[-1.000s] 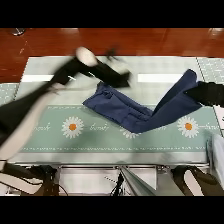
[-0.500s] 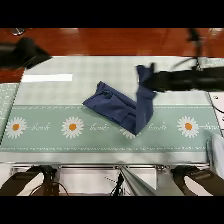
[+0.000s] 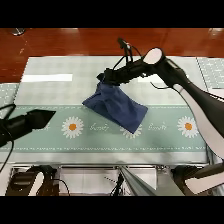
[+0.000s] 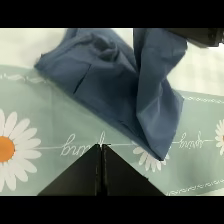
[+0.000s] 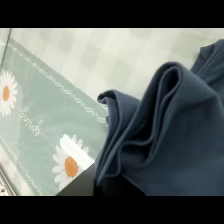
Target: Fold the shirts.
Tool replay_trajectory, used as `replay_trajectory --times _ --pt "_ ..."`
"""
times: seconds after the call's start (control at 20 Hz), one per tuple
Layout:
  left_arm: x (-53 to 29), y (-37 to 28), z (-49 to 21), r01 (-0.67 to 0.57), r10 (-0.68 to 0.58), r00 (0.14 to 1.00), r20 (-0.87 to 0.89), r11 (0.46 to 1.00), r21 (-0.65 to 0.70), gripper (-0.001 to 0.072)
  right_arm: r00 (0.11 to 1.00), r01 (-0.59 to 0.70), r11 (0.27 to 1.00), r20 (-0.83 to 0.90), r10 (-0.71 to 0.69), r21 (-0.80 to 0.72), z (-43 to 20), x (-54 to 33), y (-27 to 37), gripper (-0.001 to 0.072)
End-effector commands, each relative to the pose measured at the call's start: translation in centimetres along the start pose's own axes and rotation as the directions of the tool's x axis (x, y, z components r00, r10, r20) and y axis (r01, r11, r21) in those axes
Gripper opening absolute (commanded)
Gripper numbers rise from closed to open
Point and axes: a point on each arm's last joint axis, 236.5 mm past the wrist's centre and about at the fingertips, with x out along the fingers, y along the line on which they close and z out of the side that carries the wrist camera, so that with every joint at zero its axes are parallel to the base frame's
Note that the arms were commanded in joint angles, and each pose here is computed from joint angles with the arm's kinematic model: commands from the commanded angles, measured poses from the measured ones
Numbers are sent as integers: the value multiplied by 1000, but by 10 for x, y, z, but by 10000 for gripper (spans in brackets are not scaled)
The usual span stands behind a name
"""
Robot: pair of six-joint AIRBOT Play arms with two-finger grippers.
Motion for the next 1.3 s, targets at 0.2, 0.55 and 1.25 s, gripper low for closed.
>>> replay_trajectory --times 0.2,0.55,1.25 --pt "11 12 10 3 2 996 89 998 -58 17 996 6 996 -86 2 89 -5 0 -24 623" --pt "12 13 6 1 4 998 67 998 -60 17 861 507 856 -102 -498 96 -56 -246 -131 500" --pt "20 18 4 -10 13 999 37 997 -81 17 974 148 781 48 -222 607 -207 -86 -156 632"
